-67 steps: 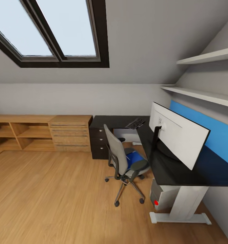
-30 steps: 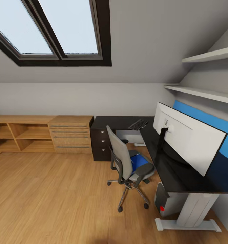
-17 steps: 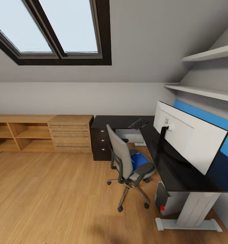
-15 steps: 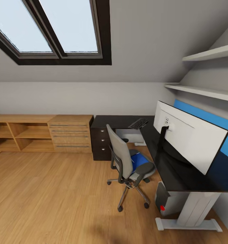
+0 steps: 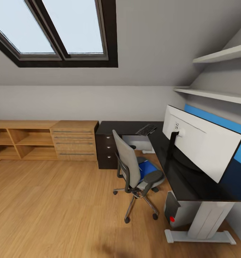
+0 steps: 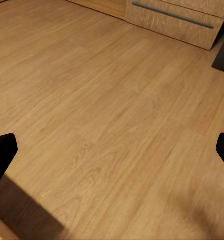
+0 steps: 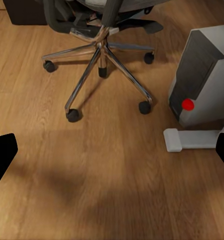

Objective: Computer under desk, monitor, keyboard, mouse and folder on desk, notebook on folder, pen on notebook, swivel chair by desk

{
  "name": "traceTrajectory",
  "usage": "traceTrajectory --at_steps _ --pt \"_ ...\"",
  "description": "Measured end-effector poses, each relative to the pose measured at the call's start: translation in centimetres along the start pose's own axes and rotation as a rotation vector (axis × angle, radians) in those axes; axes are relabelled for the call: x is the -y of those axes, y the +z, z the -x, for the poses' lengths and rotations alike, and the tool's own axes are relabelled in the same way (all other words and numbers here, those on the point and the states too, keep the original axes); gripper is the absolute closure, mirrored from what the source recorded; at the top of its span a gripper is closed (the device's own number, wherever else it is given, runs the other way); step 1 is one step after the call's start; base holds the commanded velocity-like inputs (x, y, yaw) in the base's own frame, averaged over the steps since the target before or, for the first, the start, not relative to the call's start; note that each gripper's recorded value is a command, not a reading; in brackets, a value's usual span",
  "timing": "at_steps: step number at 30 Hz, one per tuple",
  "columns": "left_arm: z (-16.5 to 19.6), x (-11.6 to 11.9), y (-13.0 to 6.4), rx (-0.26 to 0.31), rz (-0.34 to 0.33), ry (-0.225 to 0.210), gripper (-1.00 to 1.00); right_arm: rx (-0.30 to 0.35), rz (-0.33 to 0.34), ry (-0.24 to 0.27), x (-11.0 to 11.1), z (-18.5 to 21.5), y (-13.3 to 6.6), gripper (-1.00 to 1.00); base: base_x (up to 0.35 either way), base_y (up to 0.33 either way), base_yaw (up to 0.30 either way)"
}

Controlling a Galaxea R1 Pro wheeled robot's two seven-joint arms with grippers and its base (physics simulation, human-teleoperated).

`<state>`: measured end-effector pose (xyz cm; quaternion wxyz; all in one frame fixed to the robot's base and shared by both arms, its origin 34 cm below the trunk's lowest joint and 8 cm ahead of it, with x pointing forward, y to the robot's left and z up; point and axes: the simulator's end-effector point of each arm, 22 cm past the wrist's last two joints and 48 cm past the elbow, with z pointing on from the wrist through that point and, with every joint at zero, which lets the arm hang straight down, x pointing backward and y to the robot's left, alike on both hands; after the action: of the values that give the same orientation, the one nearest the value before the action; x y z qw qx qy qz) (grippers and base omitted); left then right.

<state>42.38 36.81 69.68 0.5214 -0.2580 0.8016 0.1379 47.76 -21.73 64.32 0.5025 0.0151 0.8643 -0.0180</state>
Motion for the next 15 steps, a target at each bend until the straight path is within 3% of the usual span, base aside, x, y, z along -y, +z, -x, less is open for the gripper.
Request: traceTrajectory --at_steps 15 --pt "-2.0 -0.1 1.0 -0.003 0.002 0.002 -1.0 0.0 0.001 -0.001 -0.1 -1.8 1.2 -1.0 0.0 0.0 0.0"
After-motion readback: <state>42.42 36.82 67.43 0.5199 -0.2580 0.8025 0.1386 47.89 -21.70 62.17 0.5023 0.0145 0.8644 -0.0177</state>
